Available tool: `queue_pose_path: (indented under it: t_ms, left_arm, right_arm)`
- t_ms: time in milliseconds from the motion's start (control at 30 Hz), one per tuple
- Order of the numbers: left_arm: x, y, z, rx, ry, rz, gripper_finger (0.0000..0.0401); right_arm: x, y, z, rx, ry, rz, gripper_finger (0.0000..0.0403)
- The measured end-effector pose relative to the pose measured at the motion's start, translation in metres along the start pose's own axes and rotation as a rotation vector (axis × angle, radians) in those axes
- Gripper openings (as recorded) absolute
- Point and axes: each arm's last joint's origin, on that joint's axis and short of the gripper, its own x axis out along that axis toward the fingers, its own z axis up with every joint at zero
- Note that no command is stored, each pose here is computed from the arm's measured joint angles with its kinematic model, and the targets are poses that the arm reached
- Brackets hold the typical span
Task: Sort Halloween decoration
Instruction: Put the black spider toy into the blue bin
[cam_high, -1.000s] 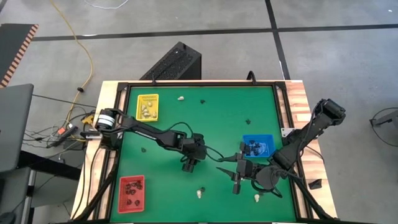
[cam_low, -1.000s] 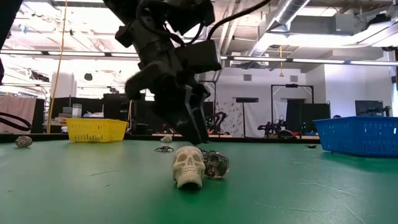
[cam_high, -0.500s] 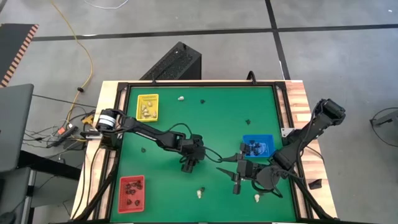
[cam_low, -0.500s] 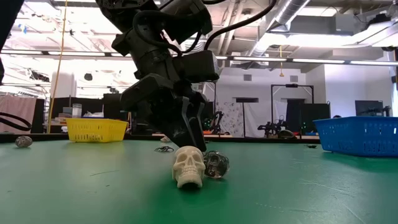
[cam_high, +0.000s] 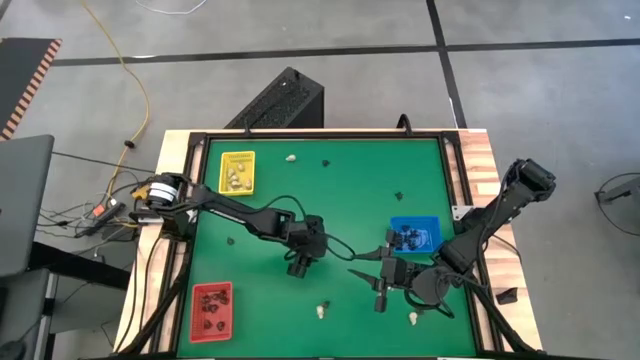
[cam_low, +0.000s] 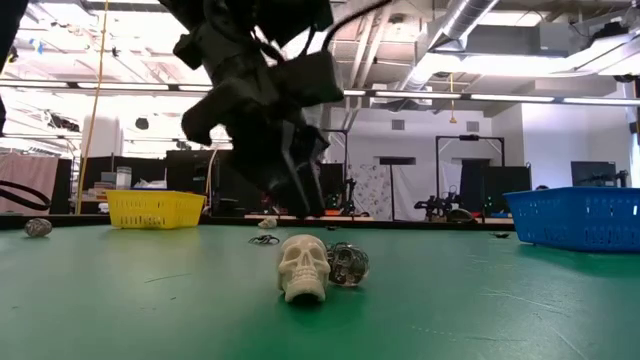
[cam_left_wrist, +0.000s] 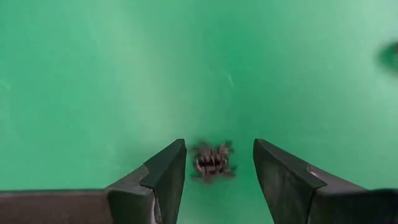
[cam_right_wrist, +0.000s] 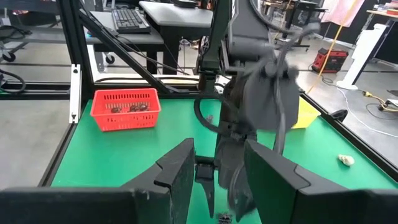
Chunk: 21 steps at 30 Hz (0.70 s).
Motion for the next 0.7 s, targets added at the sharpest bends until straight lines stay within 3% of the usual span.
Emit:
queue_pose_path:
  t_ms: [300,700]
  left_arm:
    - [0.020,-0.004,-0.011,-0.015,0.053,-0.009,0.0179]
    - [0.021,-0.004,-0.015,-0.025,0.095,-0.012,0.0160]
  right_arm:
    - [0.000,0.000,0.000,0.000,0.000,0.000,0.0170]
    - [0.000,0.000,0.000,0.000,0.000,0.000,0.0170]
